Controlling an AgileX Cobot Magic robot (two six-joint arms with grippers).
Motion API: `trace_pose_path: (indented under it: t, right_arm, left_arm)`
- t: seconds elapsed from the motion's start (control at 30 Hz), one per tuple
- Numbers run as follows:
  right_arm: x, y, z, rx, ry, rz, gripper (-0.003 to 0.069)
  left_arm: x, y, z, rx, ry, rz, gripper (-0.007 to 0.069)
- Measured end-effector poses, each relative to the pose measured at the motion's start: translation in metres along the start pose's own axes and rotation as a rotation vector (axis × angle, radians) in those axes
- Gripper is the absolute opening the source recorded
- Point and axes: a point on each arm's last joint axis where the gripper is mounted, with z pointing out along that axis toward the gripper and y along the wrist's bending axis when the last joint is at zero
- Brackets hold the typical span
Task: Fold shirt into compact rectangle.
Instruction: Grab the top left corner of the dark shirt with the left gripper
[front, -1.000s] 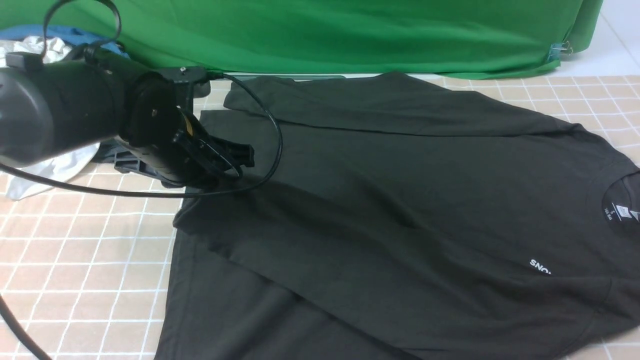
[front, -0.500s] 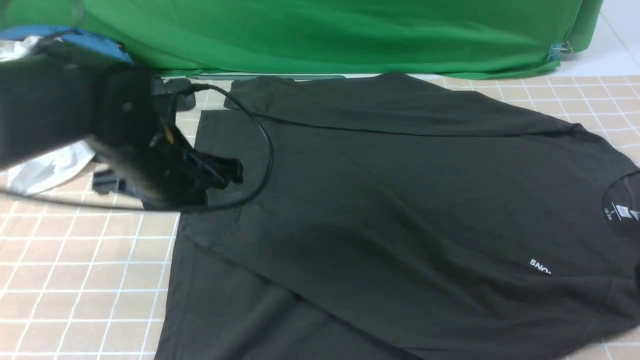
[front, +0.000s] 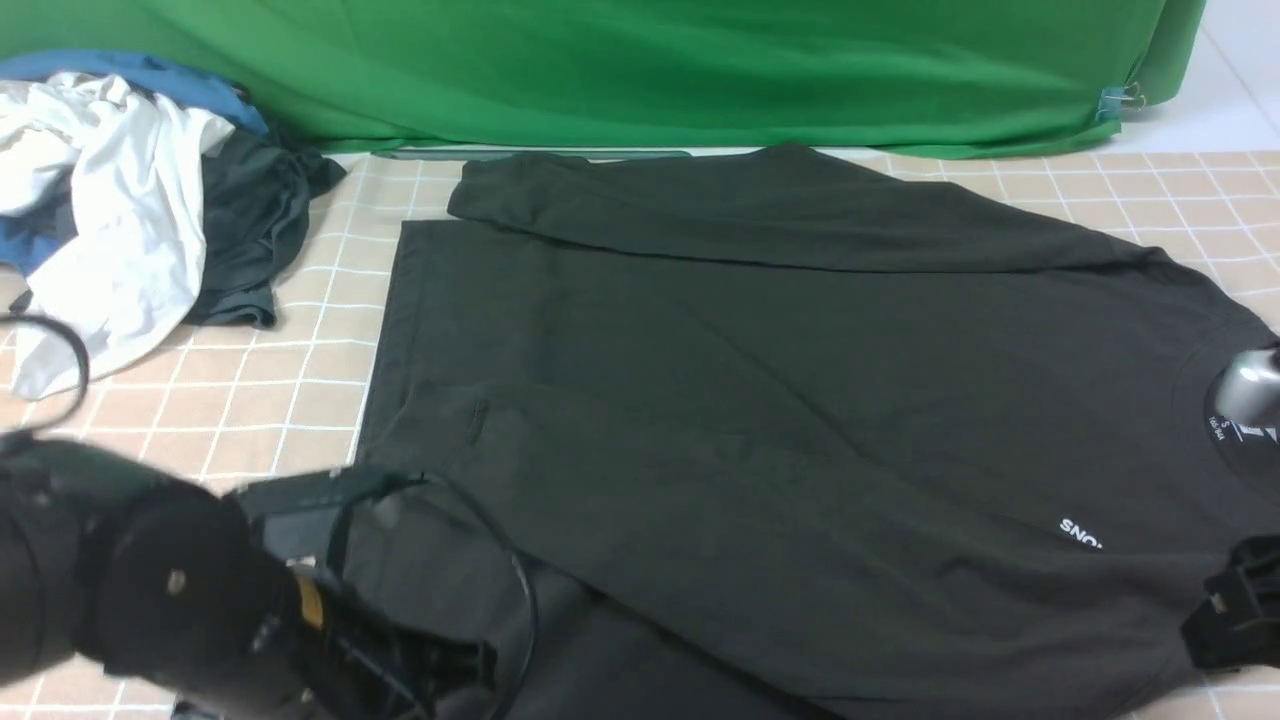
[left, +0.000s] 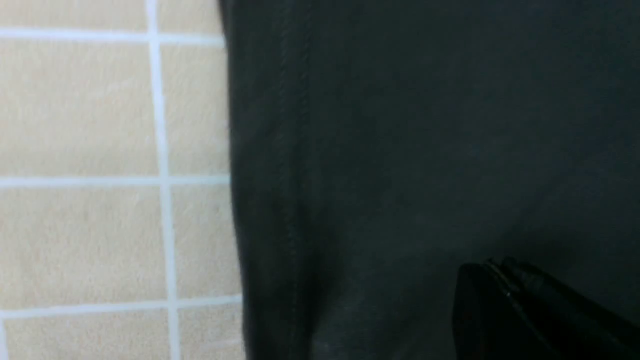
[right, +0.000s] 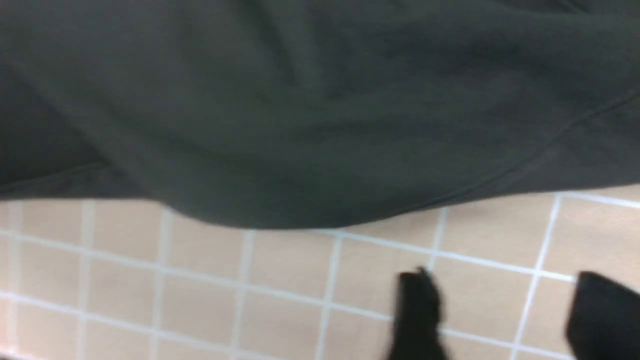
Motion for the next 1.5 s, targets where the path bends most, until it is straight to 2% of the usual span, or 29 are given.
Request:
trace_pose_path:
  t: [0.07,0.17,0.6,0.9,0.93,1.0,1.17,1.2,1.27,1.5]
  right_arm:
    - [-0.005,-0.005,0.009,0.032,0.022,0.025,0.0526]
    - [-0.011,-0.010,0.021,0.066,0.035,0.060,0.0545]
    - [-0.024,-0.020,0.073,0.078,0.071,0.214,0.0550]
    - [-0.024,-0.023,0.092,0.082,0.147,0.268,0.0547]
    - [-0.024,-0.023,0.094,0.080,0.151,0.273,0.0535]
    - [-0.024,-0.023,0.095,0.077,0.148,0.278,0.0458]
    - [-0.026,-0.023,0.095,0.075,0.136,0.269,0.0113]
    - [-0.026,-0.023,0.095,0.074,0.137,0.265,0.0080]
    - [-0.025,-0.023,0.095,0.072,0.143,0.244,0.0044]
    - [-0.021,-0.018,0.075,0.054,0.123,0.160,0.0039]
  left_arm:
    - [0.003,0.002,0.003,0.000,-0.003,-0.009,0.0011]
    - [0.005,0.003,0.006,0.000,-0.005,-0.015,0.0011]
    - [0.006,0.006,0.024,-0.045,0.057,-0.027,0.0011]
    - [0.005,0.006,0.027,-0.050,0.063,-0.028,0.0012]
    - [0.005,0.006,0.027,-0.050,0.063,-0.028,0.0012]
    - [0.005,0.006,0.027,-0.050,0.062,-0.028,0.0012]
    - [0.005,0.006,0.028,-0.049,0.059,-0.028,0.0012]
    - [0.005,0.006,0.028,-0.049,0.059,-0.028,0.0012]
    - [0.005,0.006,0.028,-0.048,0.058,-0.028,0.0013]
    - [0.004,0.006,0.028,-0.051,0.054,-0.018,0.0013]
